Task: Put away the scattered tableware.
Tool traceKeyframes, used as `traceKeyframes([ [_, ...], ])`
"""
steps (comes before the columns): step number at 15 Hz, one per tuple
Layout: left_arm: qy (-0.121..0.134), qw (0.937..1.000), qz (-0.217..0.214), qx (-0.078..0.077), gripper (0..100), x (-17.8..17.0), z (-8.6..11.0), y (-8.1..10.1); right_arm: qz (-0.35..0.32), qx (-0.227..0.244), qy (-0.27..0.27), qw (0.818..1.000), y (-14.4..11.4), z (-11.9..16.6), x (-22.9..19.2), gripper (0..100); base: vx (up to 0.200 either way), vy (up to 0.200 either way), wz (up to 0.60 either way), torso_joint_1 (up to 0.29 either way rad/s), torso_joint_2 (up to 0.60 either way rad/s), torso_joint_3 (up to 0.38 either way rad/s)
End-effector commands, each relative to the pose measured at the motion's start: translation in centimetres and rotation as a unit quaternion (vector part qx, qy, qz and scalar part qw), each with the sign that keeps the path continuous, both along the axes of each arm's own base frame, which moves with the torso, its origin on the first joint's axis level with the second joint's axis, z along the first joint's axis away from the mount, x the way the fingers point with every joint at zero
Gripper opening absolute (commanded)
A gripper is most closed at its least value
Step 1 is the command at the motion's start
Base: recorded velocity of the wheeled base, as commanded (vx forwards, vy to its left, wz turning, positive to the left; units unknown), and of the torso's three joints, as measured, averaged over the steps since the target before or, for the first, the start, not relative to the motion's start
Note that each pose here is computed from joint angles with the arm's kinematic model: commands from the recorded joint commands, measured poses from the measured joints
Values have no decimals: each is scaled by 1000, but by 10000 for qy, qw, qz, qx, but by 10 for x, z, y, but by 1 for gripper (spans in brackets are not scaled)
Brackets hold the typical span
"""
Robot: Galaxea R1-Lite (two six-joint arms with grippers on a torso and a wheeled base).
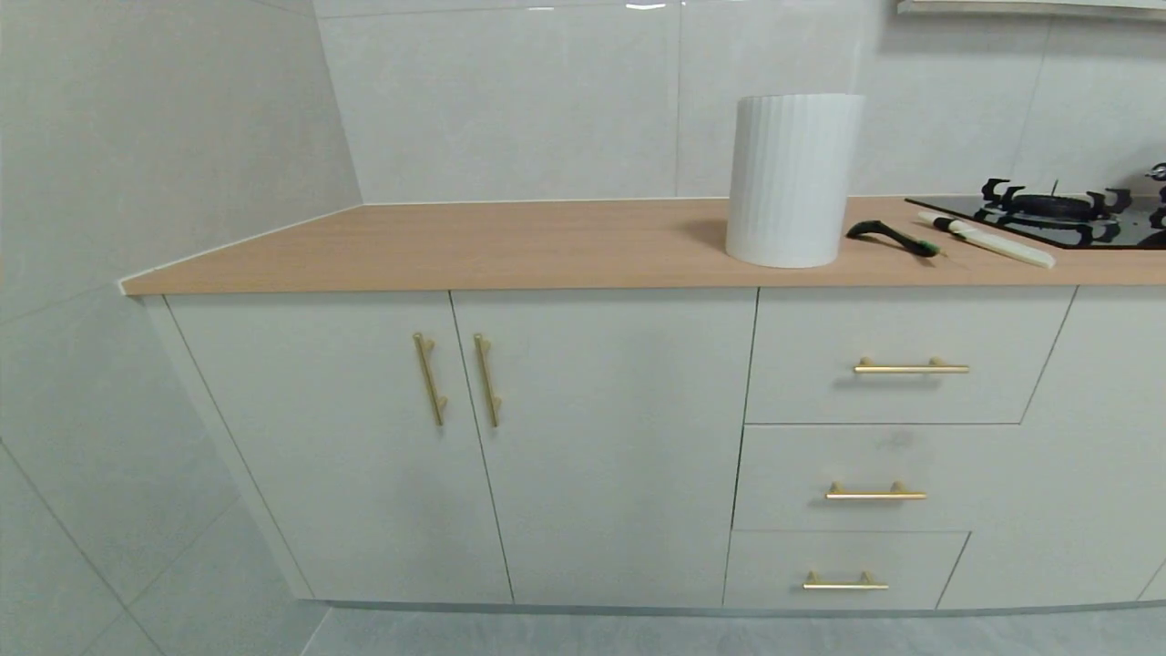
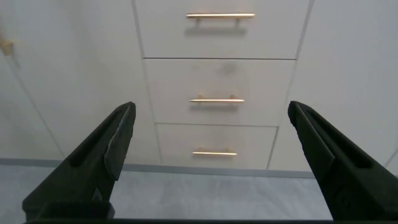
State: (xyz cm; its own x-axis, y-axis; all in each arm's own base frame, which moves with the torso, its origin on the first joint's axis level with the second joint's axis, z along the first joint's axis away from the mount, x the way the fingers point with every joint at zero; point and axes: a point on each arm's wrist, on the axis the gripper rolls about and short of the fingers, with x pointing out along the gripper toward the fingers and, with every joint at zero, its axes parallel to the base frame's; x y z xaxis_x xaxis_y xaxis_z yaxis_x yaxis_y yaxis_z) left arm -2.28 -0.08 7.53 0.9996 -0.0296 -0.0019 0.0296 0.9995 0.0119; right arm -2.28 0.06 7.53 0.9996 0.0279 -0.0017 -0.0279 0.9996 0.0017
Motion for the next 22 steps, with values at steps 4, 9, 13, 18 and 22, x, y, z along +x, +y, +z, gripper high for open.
traceKeyframes([
  [4, -2, 10000, 2, 2, 100, 0, 0, 0, 6, -1, 7, 10000, 0, 0, 0, 100, 0, -200, 0, 2, 4, 1],
  [9, -2, 10000, 2, 2, 100, 0, 0, 0, 6, -1, 7, 10000, 0, 0, 0, 100, 0, -80, 0, -1, -1, 1],
  [13, -2, 10000, 10, -6, 100, 0, 0, 0, 6, 7, 7, 10000, 0, 0, 0, 100, 0, 0, 0, 0, 0, 0],
  [18, -2, 10000, 10, -6, 100, 0, 0, 0, 6, 7, 7, 10000, 0, 0, 0, 100, 0, 0, 0, 0, 0, 0],
  [22, -2, 10000, 10, -6, 100, 0, 0, 0, 6, 7, 7, 10000, 0, 0, 0, 100, 0, -100, 0, 0, -1, 1],
])
